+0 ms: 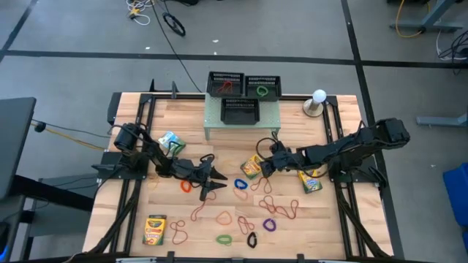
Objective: Pick & Place Office Desk Supplies
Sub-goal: Put the yellow crayon box into the bottom black bin
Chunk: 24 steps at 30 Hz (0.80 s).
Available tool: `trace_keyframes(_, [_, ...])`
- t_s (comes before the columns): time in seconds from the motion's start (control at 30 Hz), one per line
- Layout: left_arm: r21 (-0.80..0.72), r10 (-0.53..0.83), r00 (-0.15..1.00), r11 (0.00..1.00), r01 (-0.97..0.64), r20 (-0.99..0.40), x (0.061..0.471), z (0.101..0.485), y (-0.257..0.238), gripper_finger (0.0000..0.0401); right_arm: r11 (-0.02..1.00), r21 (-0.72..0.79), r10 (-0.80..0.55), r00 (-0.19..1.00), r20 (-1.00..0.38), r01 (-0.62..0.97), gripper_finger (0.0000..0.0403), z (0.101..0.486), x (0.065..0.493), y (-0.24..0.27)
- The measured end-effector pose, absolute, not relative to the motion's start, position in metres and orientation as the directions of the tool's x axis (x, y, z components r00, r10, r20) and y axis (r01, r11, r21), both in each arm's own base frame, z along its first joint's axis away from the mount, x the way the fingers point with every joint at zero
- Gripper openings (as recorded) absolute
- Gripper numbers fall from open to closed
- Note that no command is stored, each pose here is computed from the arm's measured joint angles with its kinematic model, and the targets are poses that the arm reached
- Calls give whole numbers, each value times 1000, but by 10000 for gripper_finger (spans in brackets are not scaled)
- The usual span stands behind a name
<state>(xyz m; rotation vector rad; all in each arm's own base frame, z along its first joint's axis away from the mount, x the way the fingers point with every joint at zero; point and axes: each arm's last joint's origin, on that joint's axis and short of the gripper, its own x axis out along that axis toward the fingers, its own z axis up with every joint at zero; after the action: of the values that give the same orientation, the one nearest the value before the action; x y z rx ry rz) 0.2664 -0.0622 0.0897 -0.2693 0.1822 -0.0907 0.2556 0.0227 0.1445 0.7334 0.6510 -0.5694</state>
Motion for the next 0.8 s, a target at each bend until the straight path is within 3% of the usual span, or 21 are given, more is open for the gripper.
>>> trace_keyframes(0.2, [-268, -113, 979, 961, 65, -169, 267, 90, -62, 147, 562, 396, -282, 618, -734, 726, 209, 130, 258, 22])
trace_keyframes(0.37, [-270, -114, 978, 961, 65, -172, 267, 89, -62, 147, 561, 402, -278, 622, -732, 724, 203, 113, 268, 24])
trace_keyframes(0.5, [-274, -119, 978, 959, 69, -172, 267, 89, -62, 147, 588, 398, -276, 637, -719, 704, 157, 110, 271, 24])
trace_keyframes(0.73, [-302, -116, 978, 952, 59, -174, 267, 89, -62, 147, 657, 338, -286, 638, -715, 674, 23, 111, 271, 24])
trace_keyframes(0.8, [-320, -103, 979, 946, 42, -174, 267, 89, -62, 147, 679, 312, -296, 637, -712, 664, 8, 111, 271, 25])
